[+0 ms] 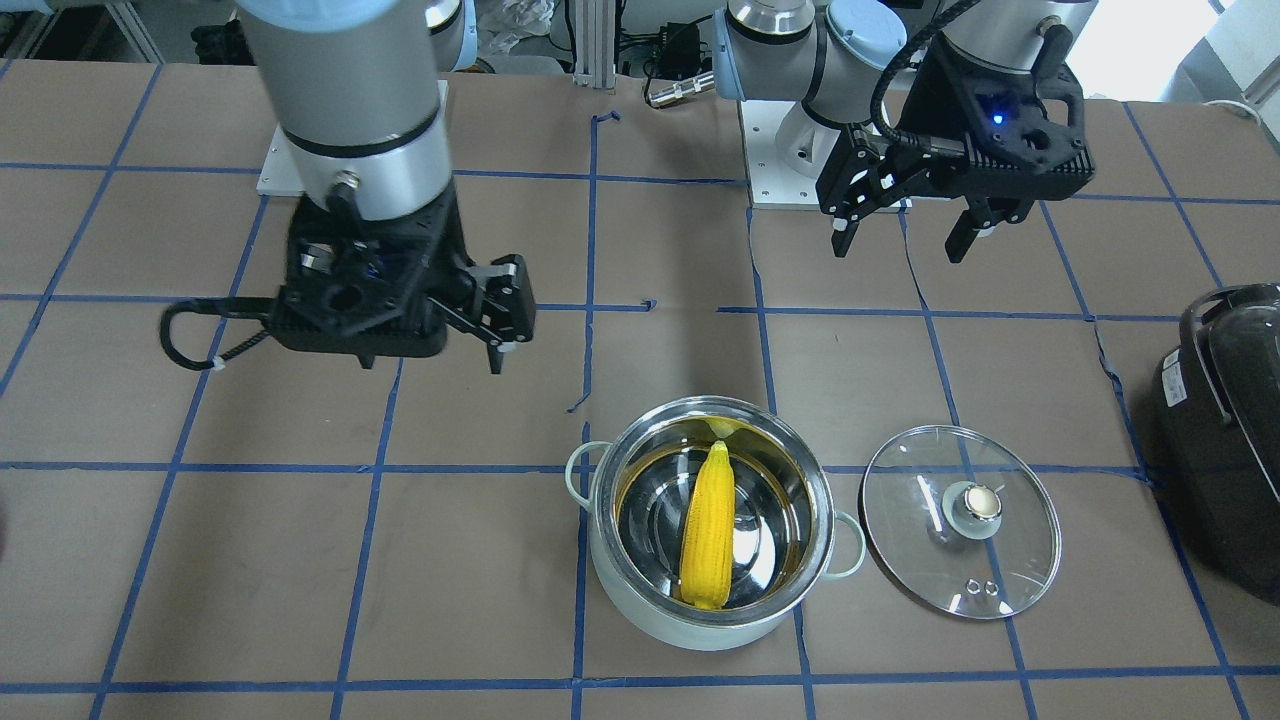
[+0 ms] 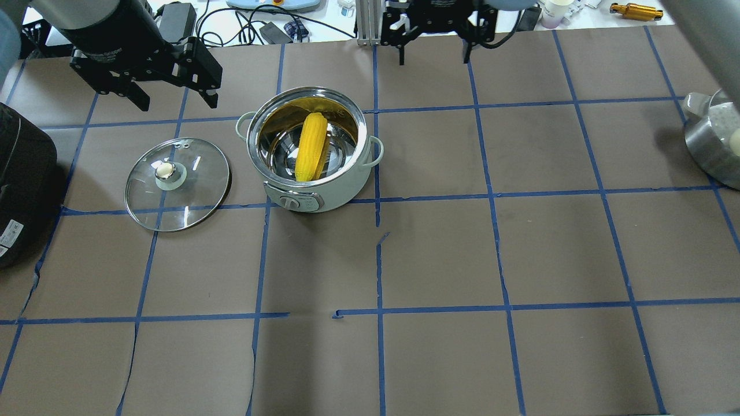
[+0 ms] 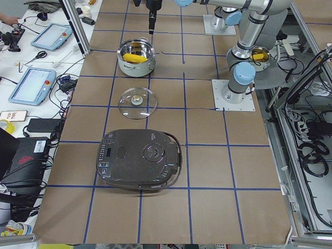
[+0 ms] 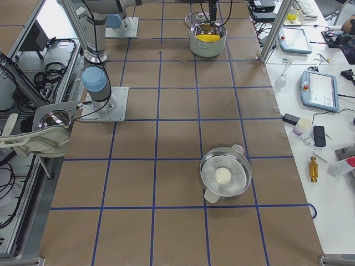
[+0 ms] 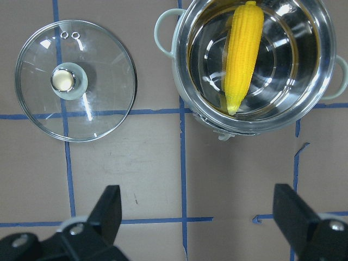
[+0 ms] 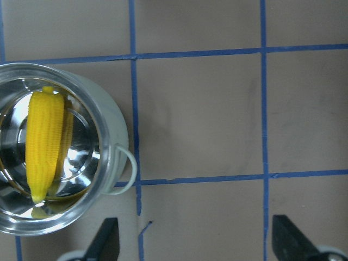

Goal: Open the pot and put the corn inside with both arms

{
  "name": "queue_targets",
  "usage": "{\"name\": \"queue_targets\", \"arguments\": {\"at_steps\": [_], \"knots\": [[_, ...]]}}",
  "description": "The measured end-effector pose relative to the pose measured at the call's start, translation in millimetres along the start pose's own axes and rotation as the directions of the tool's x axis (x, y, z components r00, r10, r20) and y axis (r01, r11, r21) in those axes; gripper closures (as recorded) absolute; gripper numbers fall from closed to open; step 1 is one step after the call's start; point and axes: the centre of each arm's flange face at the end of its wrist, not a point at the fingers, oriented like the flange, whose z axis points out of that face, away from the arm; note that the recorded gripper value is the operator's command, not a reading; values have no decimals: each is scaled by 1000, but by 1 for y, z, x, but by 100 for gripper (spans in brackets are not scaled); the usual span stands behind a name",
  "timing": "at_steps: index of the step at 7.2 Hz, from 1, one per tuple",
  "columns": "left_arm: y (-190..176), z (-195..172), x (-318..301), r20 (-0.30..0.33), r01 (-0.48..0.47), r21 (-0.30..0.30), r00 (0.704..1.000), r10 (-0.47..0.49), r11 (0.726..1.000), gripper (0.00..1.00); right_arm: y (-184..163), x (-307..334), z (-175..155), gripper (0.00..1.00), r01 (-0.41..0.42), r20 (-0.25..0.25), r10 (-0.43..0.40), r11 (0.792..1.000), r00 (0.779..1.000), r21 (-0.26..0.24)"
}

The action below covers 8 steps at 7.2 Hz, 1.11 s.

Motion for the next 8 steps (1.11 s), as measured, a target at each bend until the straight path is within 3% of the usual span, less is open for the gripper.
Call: {"name": "queue_targets", "arguments": {"at_steps": [2, 4, 5, 8], "knots": [[1, 0, 0, 0, -1, -1, 1000, 1, 1000, 0, 33, 64, 5, 11, -3, -4, 2, 1000, 1000, -29], [1, 0, 0, 0, 0, -4, 1000, 0, 1000, 0, 52, 97, 12, 6, 0, -2, -1, 999, 1000, -38], [1, 0, 0, 0, 0, -5, 1000, 0, 1000, 0, 53, 106, 12, 0, 6, -1, -6, 1000, 1000, -29], [1, 0, 0, 2, 0, -7, 1000, 0, 1000, 0, 48, 112, 3, 0, 8, -3, -8, 1000, 1000, 26]]}}
